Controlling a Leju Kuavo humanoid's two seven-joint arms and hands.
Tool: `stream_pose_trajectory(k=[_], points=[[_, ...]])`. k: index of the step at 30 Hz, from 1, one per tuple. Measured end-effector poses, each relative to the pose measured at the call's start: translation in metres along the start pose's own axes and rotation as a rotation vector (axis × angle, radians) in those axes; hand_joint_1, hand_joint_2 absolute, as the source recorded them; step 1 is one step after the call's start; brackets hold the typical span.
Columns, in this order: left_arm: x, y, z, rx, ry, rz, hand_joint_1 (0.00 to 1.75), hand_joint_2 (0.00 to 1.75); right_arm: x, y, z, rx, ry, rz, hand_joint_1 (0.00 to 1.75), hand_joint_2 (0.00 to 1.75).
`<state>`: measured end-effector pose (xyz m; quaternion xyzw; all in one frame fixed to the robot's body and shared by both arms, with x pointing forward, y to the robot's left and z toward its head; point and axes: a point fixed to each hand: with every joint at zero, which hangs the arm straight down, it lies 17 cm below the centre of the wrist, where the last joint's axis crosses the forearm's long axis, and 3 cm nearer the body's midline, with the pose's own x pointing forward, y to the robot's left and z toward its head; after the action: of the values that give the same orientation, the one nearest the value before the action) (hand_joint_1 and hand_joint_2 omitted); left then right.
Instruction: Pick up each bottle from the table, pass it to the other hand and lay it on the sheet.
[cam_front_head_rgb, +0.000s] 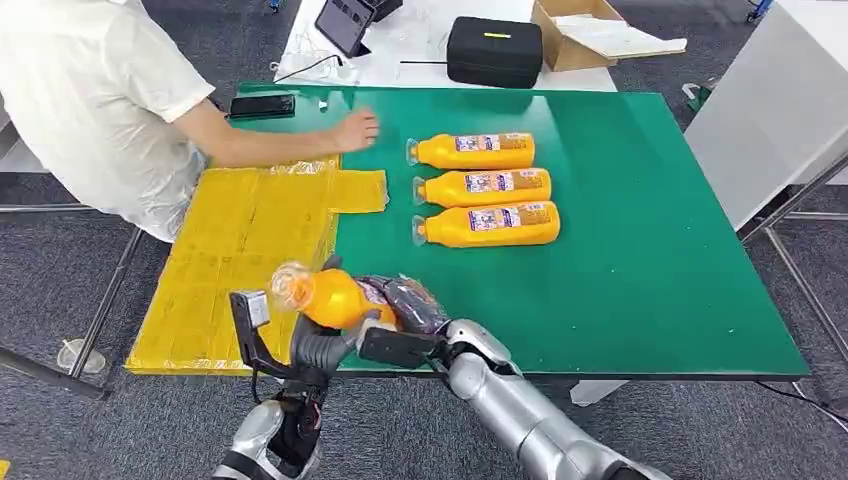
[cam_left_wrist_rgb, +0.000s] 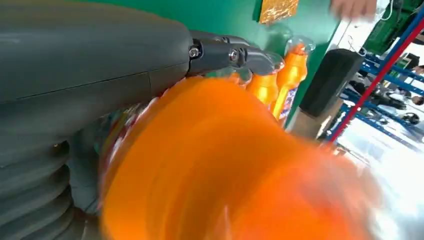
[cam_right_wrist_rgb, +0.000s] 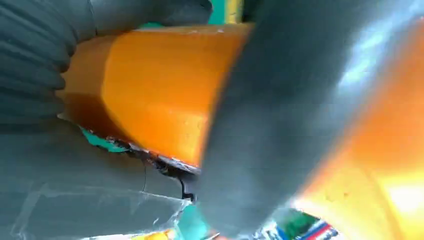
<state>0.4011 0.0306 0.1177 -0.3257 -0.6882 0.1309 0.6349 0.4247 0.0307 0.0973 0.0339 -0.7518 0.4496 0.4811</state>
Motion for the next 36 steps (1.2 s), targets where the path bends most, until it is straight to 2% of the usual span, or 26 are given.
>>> stream_pose_trajectory(k=[9, 10, 11, 12, 13, 14, 15, 20, 27, 28, 29, 30, 33, 34, 35, 36], points=[[0.004, 0.001, -0.001, 0.004, -0.007, 0.043, 0.02, 1.75, 0.014, 0.004, -0.001, -0.003, -0.025, -0.032, 1.73, 1.75], [0.004, 0.001, -0.001, 0.004, -0.007, 0.043, 1.20, 1.75, 0.015, 0.004, -0.001, -0.003, -0.027, -0.033, 1.75, 1.75], [0.004, 0.001, -0.001, 0.003, -0.008, 0.044, 1.75, 1.75, 0.015, 0.004, -0.001, -0.002, -0.028, -0.034, 1.71, 1.75], [0.005, 0.000, -0.001, -0.002, -0.016, 0.047, 1.75, 1.75, 0.016, 0.004, -0.001, -0.001, -0.030, -0.038, 1.66, 1.75], [0.007, 0.000, -0.001, -0.005, -0.024, 0.049, 1.75, 1.75, 0.017, 0.004, -0.001, 0.001, -0.032, -0.040, 1.50, 1.75], [0.009, -0.001, -0.001, -0.007, -0.034, 0.054, 1.75, 1.75, 0.018, 0.004, -0.002, 0.001, -0.035, -0.042, 0.79, 1.75], [0.011, -0.001, -0.001, -0.006, -0.043, 0.056, 1.75, 1.75, 0.019, 0.005, -0.002, 0.002, -0.037, -0.043, 0.00, 1.75], [0.028, 0.008, -0.006, 0.047, -0.111, 0.030, 1.75, 1.75, 0.021, 0.004, -0.001, -0.012, -0.041, -0.065, 0.00, 1.75], [0.054, 0.041, -0.009, 0.200, -0.213, -0.069, 1.75, 1.75, 0.020, 0.012, 0.015, -0.100, -0.029, -0.110, 0.00, 1.75], [0.057, 0.044, -0.008, 0.218, -0.224, -0.079, 1.64, 1.75, 0.020, 0.012, 0.017, -0.120, -0.032, -0.105, 0.00, 1.75], [0.061, 0.049, -0.007, 0.244, -0.240, -0.092, 1.66, 1.75, 0.022, 0.008, 0.020, -0.156, -0.042, -0.093, 0.00, 1.75], [0.067, 0.056, -0.006, 0.278, -0.255, -0.109, 1.71, 1.75, 0.024, 0.000, 0.025, -0.217, -0.054, -0.068, 0.00, 0.00], [0.081, 0.080, 0.000, 0.384, -0.285, -0.142, 1.75, 1.75, 0.030, -0.025, 0.044, -0.402, -0.080, 0.022, 0.00, 0.00], [0.086, 0.089, 0.002, 0.423, -0.295, -0.157, 1.57, 1.75, 0.032, -0.033, 0.051, -0.459, -0.084, 0.059, 0.00, 0.00], [0.091, 0.097, 0.003, 0.453, -0.305, -0.171, 1.57, 1.75, 0.033, -0.039, 0.057, -0.500, -0.084, 0.084, 0.00, 0.00], [0.095, 0.102, 0.005, 0.475, -0.314, -0.188, 1.68, 1.75, 0.035, -0.043, 0.063, -0.531, -0.086, 0.101, 0.00, 0.00]])
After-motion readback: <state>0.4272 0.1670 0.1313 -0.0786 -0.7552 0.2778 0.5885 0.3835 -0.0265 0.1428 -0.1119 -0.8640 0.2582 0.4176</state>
